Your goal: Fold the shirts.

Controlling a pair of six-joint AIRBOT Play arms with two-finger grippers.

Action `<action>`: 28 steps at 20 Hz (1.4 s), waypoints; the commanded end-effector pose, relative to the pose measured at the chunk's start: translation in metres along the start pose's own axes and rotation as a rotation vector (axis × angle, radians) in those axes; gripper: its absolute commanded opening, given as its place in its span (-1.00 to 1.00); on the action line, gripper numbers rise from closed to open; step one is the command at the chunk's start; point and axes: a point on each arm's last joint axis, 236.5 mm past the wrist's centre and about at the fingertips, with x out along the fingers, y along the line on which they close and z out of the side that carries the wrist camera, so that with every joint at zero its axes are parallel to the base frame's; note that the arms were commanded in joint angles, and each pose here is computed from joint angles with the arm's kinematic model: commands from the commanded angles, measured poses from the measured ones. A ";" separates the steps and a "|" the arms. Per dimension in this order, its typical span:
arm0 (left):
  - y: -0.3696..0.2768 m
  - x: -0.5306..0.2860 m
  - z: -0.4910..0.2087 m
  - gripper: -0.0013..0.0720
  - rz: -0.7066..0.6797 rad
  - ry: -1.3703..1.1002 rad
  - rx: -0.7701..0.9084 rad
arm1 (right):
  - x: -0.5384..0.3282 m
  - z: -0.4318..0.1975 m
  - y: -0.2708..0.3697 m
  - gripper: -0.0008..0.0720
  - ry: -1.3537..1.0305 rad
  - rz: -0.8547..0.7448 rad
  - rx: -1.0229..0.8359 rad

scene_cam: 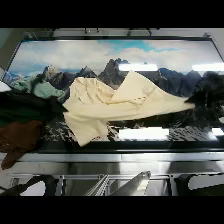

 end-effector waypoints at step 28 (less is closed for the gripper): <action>-0.004 -0.003 0.164 -0.91 -0.138 -0.032 0.311 | 0.007 0.114 0.007 -0.94 -0.617 -0.308 -0.272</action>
